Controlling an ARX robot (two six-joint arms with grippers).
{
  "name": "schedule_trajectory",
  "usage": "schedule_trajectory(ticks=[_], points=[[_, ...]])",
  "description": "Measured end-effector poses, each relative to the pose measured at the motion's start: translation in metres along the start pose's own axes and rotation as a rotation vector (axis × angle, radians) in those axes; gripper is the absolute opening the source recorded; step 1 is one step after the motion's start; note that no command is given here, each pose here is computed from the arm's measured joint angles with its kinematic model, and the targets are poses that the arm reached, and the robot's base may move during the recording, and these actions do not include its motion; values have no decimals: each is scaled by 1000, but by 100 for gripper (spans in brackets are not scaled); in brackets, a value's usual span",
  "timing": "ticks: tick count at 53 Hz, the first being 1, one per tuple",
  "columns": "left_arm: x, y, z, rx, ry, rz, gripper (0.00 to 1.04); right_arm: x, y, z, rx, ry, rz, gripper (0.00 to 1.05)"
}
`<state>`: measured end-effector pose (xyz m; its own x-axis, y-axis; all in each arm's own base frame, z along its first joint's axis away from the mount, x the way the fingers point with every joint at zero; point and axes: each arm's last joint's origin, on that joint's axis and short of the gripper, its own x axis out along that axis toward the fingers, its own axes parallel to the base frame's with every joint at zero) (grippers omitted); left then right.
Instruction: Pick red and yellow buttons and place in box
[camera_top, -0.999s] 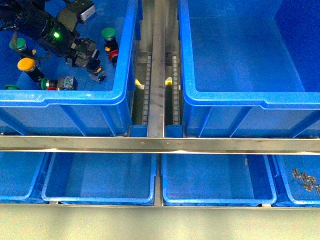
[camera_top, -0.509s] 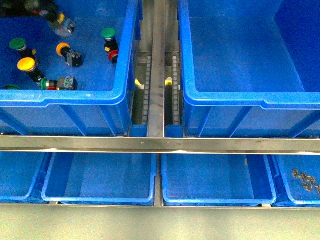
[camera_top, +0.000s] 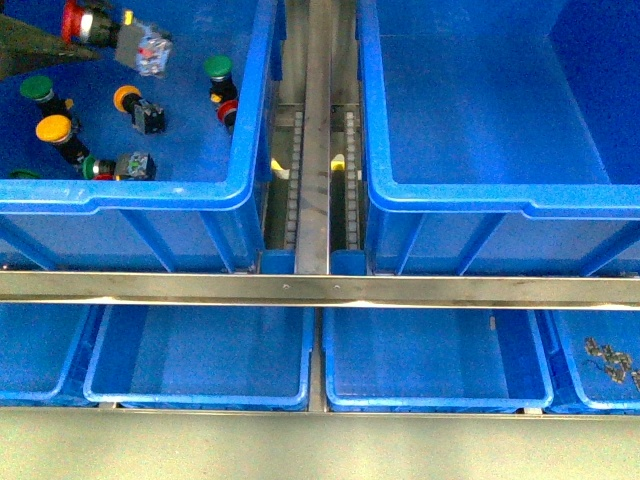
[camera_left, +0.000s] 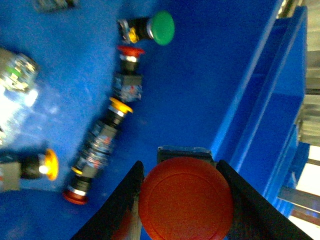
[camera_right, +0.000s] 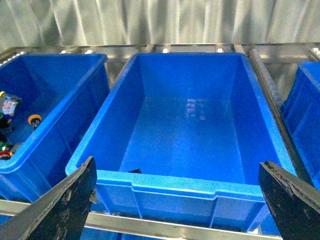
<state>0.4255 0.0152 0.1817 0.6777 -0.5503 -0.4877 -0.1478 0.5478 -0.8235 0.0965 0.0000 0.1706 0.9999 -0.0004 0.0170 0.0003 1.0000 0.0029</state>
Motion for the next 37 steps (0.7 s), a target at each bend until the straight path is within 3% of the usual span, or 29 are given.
schedule_trajectory(ticks=[15,28,37], points=[[38,-77,-72,-63,142,-154,34,0,0,0,0,0,0,98],[71,-112,-126,-57,254,-180,34,0,0,0,0,0,0,98],[95,-128,-149,-59,302,-204,34,0,0,0,0,0,0,98]])
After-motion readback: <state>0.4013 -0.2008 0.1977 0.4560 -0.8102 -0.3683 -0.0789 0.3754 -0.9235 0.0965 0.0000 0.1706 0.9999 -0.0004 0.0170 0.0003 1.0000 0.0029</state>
